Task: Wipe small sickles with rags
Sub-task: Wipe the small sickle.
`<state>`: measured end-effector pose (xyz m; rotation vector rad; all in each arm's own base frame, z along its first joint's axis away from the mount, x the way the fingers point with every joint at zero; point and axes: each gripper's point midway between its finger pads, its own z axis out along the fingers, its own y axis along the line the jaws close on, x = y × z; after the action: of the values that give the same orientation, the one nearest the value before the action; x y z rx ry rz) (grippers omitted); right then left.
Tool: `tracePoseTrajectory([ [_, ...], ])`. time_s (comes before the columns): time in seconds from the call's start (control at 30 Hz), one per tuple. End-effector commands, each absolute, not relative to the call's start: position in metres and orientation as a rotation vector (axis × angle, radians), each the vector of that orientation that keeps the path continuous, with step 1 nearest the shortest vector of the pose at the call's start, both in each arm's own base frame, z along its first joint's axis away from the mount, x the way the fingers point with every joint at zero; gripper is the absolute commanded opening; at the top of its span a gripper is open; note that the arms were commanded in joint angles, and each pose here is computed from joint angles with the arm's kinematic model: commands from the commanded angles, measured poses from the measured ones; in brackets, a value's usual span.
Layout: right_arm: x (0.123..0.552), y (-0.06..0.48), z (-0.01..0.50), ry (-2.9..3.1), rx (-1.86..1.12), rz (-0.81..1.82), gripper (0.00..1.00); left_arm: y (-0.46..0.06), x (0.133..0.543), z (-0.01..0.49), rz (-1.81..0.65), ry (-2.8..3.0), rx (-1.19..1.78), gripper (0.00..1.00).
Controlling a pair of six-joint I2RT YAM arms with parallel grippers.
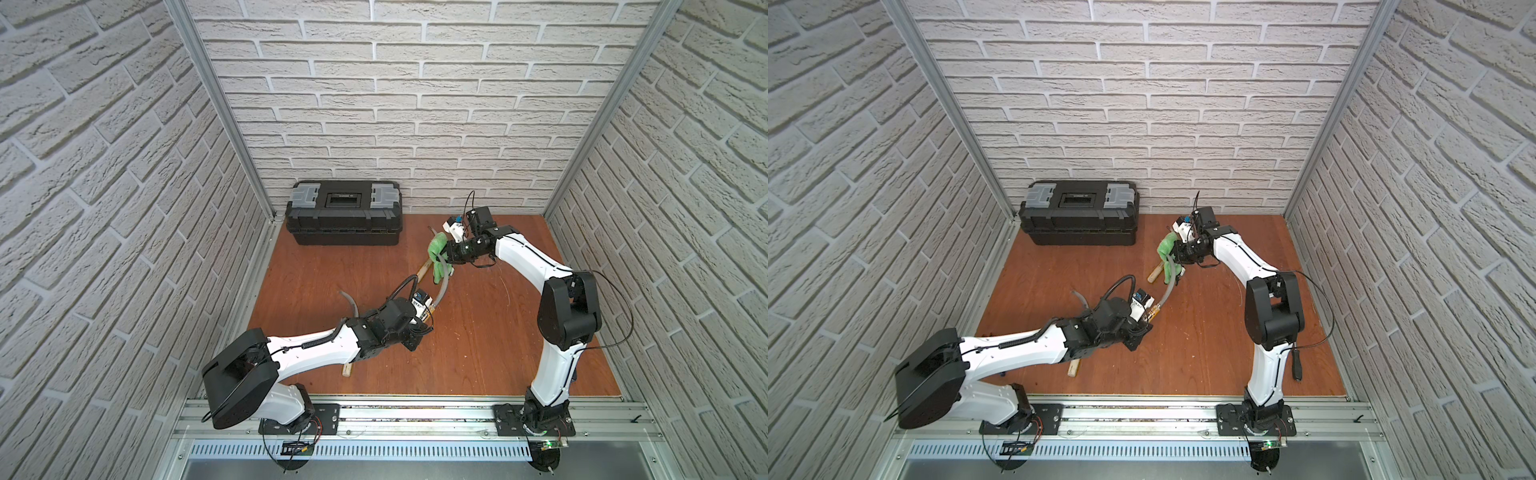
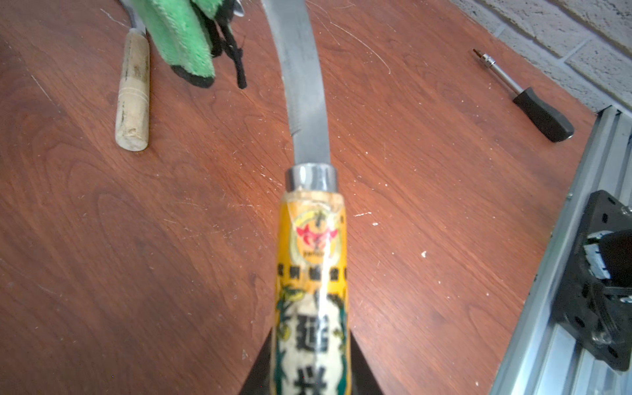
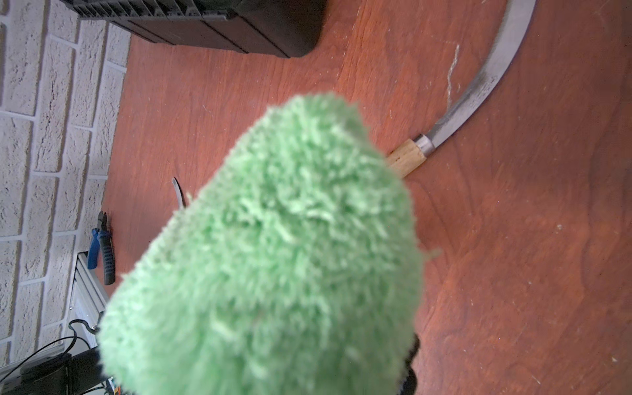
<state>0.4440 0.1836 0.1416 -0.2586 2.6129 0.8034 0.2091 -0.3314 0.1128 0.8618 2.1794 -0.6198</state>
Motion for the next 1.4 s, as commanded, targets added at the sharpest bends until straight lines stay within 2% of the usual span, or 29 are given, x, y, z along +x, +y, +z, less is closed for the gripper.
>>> tracePoseTrajectory([
  [0.0, 0.452, 0.191, 0.151, 2.585, -0.262, 0.823, 0.03, -0.338, 0.216, 0.130, -0.627, 2.120, 0.833, 0.00],
  [0.4, 0.441, 0.191, 0.147, 2.598, -0.290, 0.843, 0.03, -0.329, 0.232, 0.150, -0.546, 2.066, 0.823, 0.00],
  [0.77, 0.435, 0.192, 0.149, 2.597, -0.300, 0.850, 0.03, -0.325, 0.247, 0.142, -0.540, 2.093, 0.801, 0.00],
  [1.37, 0.405, 0.213, 0.194, 2.358, -0.544, 0.806, 0.03, -0.330, 0.253, 0.124, -0.677, 2.160, 0.781, 0.00],
])
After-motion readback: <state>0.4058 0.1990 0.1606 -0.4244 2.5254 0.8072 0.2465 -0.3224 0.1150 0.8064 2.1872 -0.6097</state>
